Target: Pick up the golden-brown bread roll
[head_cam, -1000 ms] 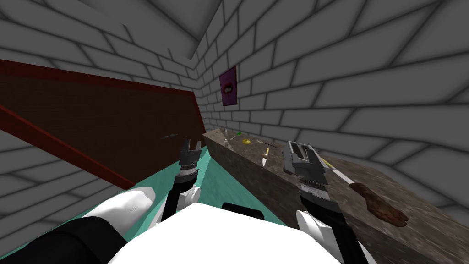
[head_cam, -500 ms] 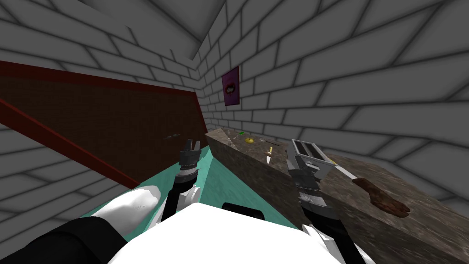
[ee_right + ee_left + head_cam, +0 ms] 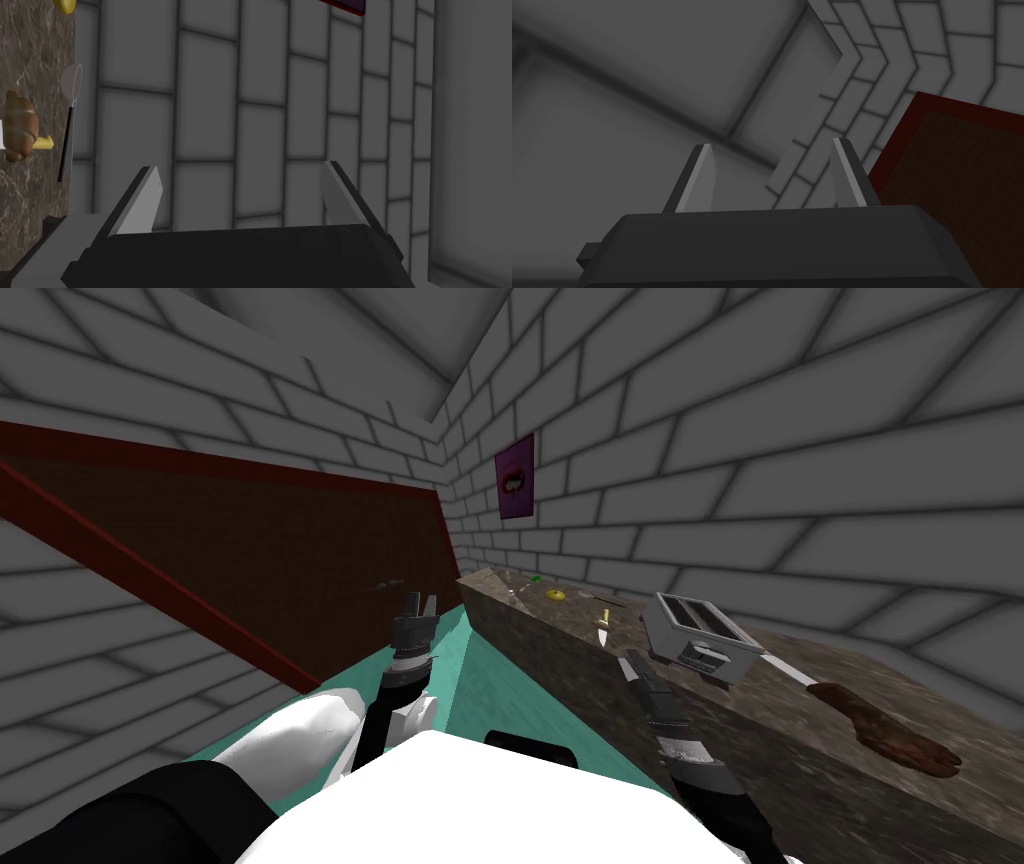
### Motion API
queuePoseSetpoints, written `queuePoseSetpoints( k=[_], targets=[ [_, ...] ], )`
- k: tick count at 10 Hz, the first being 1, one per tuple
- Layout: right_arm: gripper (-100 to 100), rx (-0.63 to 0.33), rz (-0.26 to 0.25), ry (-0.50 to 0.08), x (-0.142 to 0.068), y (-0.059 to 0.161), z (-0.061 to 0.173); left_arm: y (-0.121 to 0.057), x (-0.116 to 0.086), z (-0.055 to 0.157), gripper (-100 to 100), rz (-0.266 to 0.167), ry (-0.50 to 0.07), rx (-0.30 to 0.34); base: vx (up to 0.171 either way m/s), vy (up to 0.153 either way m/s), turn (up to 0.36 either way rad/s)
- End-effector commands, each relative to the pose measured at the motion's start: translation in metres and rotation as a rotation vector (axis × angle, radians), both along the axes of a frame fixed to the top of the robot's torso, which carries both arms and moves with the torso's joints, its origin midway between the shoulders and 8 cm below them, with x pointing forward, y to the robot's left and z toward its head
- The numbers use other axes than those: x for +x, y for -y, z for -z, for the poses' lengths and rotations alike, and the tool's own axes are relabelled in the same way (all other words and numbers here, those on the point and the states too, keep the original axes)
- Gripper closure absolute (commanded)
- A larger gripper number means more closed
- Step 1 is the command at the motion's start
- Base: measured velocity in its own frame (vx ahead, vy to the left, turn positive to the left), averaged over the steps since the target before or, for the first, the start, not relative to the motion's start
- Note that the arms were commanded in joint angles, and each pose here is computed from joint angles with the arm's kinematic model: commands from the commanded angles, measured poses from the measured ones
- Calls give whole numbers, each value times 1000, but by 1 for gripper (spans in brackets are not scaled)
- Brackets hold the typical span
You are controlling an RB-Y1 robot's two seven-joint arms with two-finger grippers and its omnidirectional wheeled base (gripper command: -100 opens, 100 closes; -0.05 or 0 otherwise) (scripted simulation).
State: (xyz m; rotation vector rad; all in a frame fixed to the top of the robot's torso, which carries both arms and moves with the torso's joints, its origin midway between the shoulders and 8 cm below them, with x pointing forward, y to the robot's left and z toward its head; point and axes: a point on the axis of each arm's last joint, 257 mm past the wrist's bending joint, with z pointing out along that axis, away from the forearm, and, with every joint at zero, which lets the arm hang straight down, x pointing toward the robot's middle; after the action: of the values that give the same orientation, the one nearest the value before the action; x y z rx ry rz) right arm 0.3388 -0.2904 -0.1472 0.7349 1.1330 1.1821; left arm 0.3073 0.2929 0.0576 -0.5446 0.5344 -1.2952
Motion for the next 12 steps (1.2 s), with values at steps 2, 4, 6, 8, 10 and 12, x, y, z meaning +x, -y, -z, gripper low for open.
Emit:
queuePoseSetpoints(
  k=[2,4,6,8,10,12],
  targets=[
    [-100,-65,-32,-102,-9,0,43,0,0,0,0,0,0,0,4,116,32],
    [-100,-109,-48,-177,-19,5,74,0,0,0,0,0,0,0,29,134,73],
    [-100,-157,-68,-248,-31,9,103,0,0,0,0,0,0,0,30,97,61],
    [-100,-208,-88,-325,-47,16,133,0,0,0,0,0,0,0,37,88,59],
    [-100,-263,-111,-401,-65,24,162,0,0,0,0,0,0,0,65,79,77],
    [-100,-319,-139,-467,-83,32,185,0,0,0,0,0,0,0,28,43,53]
  ],
)
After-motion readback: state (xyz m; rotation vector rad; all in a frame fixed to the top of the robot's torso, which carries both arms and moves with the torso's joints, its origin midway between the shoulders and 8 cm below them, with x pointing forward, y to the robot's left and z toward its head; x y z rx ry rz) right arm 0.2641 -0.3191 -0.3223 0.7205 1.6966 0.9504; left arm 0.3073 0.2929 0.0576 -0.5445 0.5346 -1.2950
